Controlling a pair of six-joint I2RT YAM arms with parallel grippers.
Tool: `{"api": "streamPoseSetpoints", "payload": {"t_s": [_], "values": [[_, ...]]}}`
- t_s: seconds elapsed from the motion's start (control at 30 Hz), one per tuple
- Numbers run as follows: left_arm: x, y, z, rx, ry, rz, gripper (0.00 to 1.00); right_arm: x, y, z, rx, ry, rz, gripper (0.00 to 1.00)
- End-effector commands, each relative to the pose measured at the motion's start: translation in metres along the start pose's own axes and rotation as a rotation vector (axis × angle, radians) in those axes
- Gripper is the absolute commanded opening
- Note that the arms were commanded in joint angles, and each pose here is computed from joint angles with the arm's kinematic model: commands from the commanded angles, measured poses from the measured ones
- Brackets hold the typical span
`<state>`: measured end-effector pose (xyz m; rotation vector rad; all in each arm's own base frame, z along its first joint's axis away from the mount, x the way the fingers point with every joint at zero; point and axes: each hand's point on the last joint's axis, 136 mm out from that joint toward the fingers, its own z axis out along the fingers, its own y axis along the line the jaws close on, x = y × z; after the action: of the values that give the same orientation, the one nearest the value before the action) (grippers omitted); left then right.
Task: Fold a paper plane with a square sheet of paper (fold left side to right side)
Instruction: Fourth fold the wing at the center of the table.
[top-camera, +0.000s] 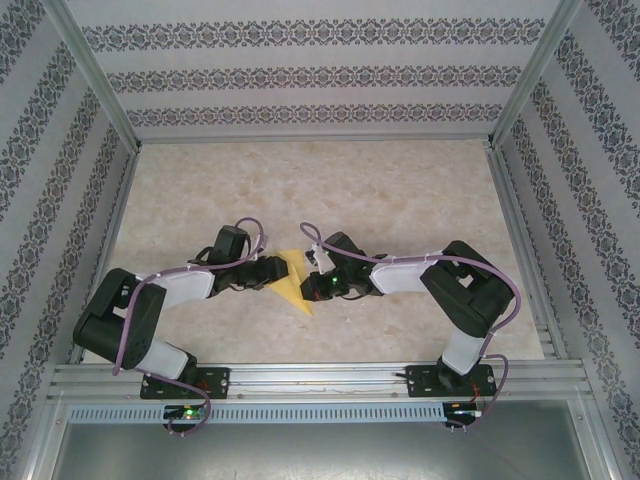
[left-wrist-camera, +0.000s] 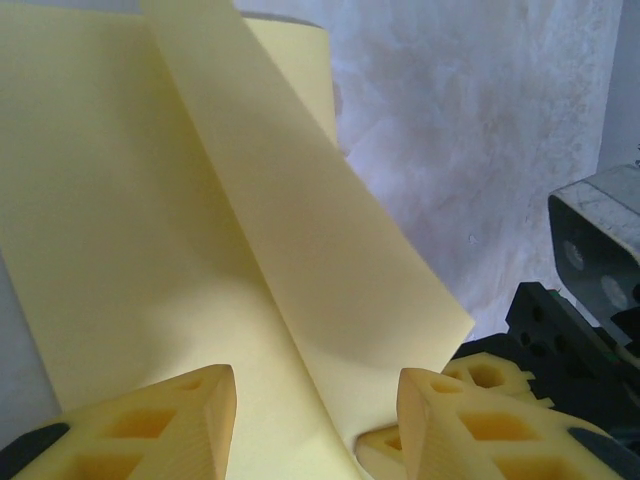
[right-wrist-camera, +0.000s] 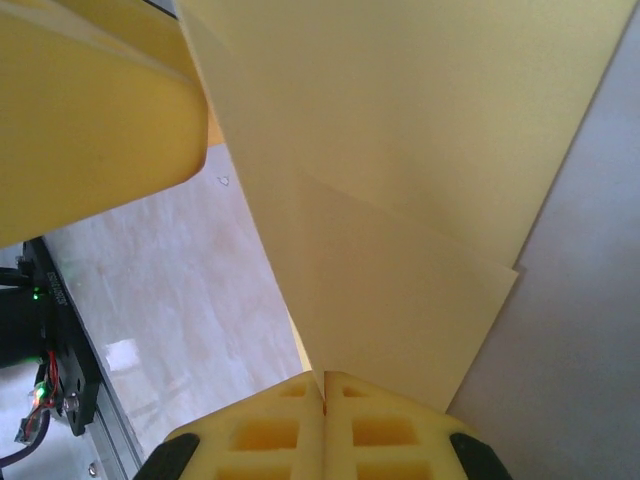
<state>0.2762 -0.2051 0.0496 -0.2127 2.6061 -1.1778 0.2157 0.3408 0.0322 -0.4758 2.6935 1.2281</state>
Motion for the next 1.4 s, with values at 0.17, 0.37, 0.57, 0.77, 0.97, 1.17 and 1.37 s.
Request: {"api": "streamPoseSetpoints", "payload": {"t_s": [0.17, 0.37, 0.57, 0.77, 0.97, 1.17, 1.37], "values": [[-0.014, -0.013, 0.011, 0.024, -0.028, 0.022, 0.46, 0.007, -0.006, 0.003, -0.01, 0.018, 0.018, 0.0], [-0.015, -0.008, 0.016, 0.006, -0.026, 0.011, 0.46, 0.009, -0.007, 0.004, -0.01, 0.022, 0.021, 0.0], [-0.013, 0.004, 0.02, -0.05, -0.011, -0.01, 0.45, 0.009, -0.009, 0.004, -0.007, 0.023, 0.021, 0.0], [-0.008, 0.018, 0.024, -0.1, 0.01, -0.035, 0.45, 0.009, -0.008, 0.004, -0.008, 0.023, 0.022, 0.0], [-0.004, 0.029, 0.026, -0.15, 0.027, -0.047, 0.45, 0.007, -0.004, 0.002, -0.017, 0.014, 0.015, 0.06], [-0.002, 0.034, 0.027, -0.167, 0.036, -0.052, 0.44, 0.001, 0.005, -0.004, -0.034, -0.005, 0.002, 0.16], [-0.001, 0.035, 0.027, -0.167, 0.038, -0.053, 0.45, -0.007, 0.012, -0.014, -0.056, -0.034, -0.002, 0.29]]}}
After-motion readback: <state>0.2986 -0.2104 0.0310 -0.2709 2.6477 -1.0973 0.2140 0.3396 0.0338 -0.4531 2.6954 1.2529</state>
